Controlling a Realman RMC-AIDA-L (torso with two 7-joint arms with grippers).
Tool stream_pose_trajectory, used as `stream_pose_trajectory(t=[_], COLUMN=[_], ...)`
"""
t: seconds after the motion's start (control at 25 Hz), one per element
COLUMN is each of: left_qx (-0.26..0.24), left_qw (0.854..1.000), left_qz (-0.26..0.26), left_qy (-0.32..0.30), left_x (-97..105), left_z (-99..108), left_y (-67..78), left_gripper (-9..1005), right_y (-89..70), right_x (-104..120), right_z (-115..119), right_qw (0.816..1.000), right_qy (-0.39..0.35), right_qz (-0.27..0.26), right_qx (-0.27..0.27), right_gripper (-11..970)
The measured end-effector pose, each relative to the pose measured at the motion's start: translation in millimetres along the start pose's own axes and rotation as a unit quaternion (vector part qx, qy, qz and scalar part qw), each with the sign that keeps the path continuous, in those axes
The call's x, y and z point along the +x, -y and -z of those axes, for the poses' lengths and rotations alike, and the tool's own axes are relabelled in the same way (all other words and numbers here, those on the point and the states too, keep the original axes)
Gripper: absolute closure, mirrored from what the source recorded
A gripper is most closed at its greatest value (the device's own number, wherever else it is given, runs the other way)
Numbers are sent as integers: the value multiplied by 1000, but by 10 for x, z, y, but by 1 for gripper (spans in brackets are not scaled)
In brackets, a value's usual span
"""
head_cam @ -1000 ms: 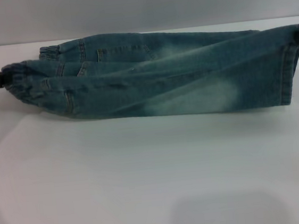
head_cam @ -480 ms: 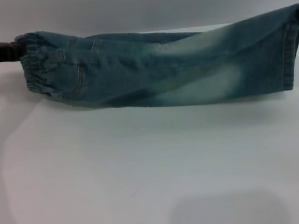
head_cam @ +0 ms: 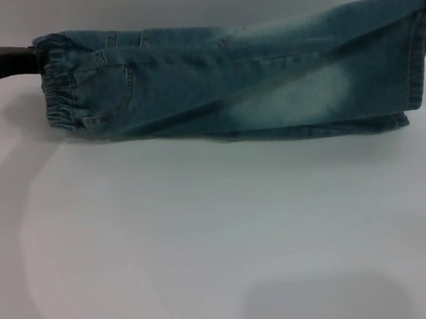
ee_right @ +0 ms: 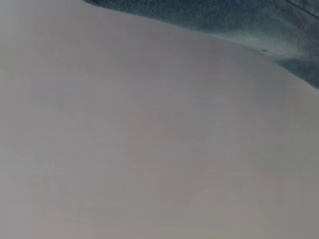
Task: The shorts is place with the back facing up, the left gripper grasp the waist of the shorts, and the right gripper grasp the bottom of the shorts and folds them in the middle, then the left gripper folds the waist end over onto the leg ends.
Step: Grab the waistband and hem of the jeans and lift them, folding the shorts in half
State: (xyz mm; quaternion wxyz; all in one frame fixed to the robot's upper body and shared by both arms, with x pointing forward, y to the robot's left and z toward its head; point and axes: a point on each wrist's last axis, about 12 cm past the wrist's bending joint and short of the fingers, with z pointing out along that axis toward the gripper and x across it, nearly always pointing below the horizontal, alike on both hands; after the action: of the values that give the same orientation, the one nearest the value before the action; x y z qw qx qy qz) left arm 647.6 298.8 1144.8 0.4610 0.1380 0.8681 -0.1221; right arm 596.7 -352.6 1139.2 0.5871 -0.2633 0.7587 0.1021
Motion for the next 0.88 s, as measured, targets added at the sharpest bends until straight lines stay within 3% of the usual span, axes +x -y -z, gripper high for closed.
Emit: stream_pose_trajectory(t=[0.6, 0.88], left_qx=[-25, -30], left_qw=[999, 998], left_qz=[-21, -49], left_qy=[1, -2], left_x=[40, 47], left_z=[-126, -229], left_y=[51, 159], left_gripper=[887, 876], right_y=[-6, -32], right_x=[66, 68], right_z=[-302, -440], right_qw=[999, 999], right_qy=[-20, -28], right_qz=[-21, -16], right_qx=[34, 42], right_gripper=[920, 916])
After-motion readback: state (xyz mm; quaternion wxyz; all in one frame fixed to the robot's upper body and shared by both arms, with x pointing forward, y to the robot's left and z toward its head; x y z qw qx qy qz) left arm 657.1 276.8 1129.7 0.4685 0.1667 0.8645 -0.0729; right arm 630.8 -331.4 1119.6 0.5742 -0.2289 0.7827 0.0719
